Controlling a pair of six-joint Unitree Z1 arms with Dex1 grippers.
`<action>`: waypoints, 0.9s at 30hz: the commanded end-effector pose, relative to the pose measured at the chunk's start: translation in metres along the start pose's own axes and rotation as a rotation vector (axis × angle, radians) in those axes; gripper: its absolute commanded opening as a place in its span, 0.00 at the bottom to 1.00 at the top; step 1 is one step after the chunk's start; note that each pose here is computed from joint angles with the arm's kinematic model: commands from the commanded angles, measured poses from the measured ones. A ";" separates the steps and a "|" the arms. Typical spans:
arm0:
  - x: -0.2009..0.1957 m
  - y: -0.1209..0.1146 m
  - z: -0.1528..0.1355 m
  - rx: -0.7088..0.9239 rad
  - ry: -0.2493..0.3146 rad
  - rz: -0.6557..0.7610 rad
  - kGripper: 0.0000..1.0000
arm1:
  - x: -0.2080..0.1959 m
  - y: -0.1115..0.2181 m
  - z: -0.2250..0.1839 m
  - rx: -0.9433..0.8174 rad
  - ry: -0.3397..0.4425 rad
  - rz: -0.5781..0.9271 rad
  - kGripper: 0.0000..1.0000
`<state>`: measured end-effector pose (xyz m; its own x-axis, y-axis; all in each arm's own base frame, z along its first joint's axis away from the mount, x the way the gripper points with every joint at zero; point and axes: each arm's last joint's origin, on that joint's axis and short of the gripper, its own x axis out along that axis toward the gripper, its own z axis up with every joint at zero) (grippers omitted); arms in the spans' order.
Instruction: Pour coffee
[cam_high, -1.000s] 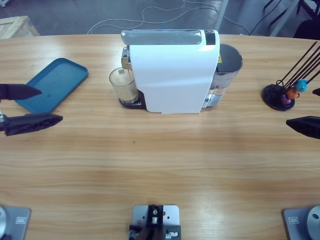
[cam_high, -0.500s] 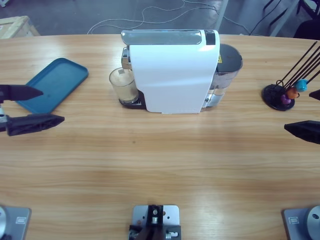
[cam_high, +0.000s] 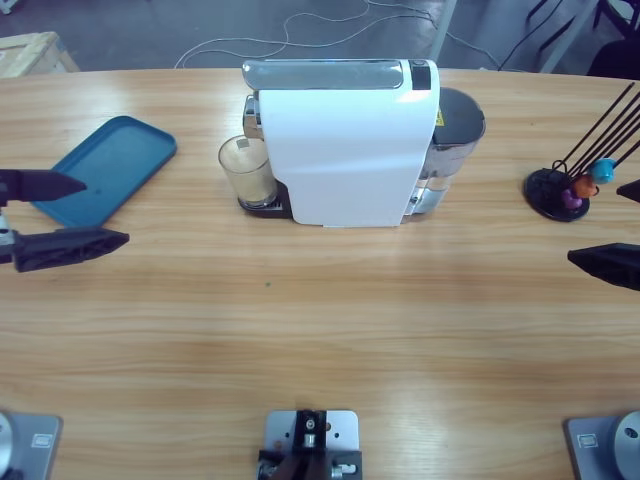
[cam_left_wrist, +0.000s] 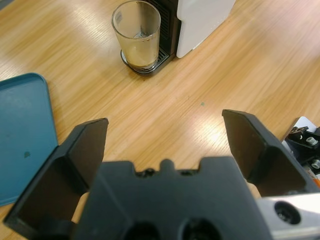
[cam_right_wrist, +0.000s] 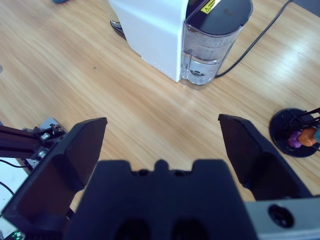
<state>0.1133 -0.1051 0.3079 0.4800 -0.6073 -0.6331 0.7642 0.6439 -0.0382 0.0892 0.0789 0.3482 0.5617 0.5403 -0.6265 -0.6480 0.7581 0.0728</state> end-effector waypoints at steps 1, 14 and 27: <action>0.011 -0.001 -0.019 -0.016 0.062 -0.015 1.00 | 0.002 0.003 -0.003 0.005 0.017 0.039 1.00; 0.109 0.035 -0.017 0.098 0.023 0.000 1.00 | 0.011 0.003 -0.004 0.016 0.083 0.056 1.00; 0.146 0.060 -0.001 0.149 -0.147 -0.154 0.98 | 0.027 0.003 0.003 0.020 0.145 0.050 1.00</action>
<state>0.2122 -0.1559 0.2300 0.4500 -0.7318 -0.5117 0.8567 0.5155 0.0161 0.0891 0.0815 0.3417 0.5002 0.5427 -0.6748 -0.6639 0.7406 0.1035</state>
